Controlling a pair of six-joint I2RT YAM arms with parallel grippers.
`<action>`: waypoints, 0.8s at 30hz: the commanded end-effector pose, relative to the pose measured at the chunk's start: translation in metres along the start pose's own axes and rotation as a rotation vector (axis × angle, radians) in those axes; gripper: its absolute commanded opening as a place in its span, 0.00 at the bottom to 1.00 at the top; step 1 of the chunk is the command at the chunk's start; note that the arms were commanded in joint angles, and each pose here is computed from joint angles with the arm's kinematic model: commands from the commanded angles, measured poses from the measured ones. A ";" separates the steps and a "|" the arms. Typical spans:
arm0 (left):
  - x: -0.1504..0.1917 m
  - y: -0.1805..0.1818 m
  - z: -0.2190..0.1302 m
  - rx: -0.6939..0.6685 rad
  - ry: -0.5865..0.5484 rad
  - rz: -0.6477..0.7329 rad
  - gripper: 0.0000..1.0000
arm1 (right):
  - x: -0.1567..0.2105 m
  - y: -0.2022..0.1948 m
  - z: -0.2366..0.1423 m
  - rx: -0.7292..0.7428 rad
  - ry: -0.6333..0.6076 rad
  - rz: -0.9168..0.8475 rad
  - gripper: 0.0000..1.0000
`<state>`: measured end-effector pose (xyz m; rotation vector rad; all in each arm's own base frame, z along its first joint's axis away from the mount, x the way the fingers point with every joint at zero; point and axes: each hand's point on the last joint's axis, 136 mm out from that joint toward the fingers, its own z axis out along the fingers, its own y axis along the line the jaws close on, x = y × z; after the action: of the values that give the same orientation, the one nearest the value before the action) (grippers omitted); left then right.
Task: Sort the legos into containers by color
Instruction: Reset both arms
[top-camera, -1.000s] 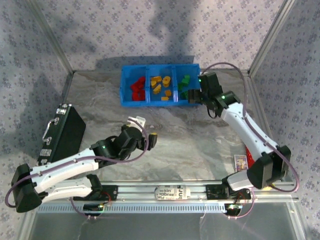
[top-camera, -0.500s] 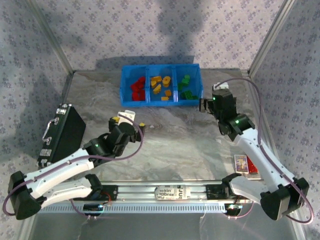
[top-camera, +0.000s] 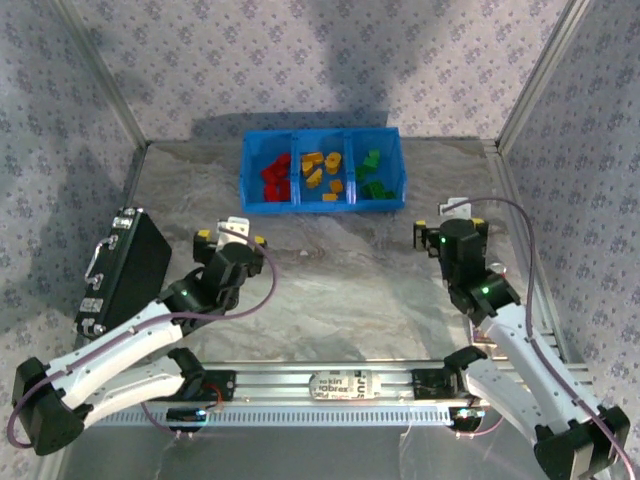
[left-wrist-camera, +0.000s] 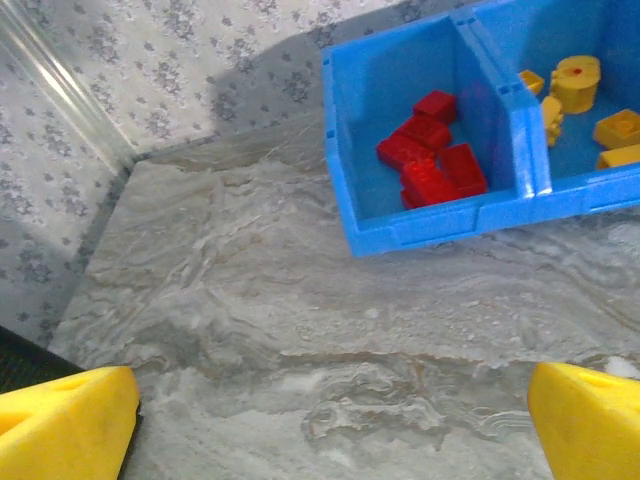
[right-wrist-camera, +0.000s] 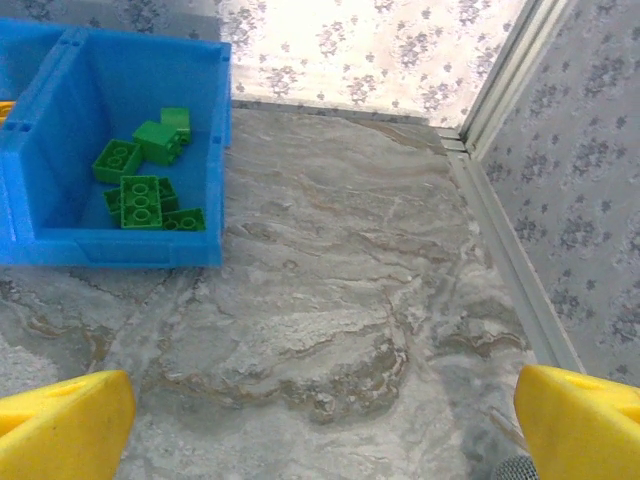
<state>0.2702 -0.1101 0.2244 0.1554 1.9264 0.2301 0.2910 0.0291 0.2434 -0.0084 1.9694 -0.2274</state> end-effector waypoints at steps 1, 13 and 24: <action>0.001 0.014 0.004 -0.078 -0.021 0.016 1.00 | 0.004 -0.012 -0.004 0.049 -0.032 0.010 0.99; 0.034 0.033 0.021 -0.161 0.025 0.022 1.00 | 0.058 -0.013 0.003 0.047 0.015 0.040 0.99; 0.060 0.040 0.026 -0.167 0.050 0.008 1.00 | 0.091 -0.014 0.010 0.060 0.078 0.036 0.99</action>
<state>0.2713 -0.0558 0.1642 0.0804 1.9711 0.4411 0.2627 0.0045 0.1623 0.0429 2.0474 -0.2866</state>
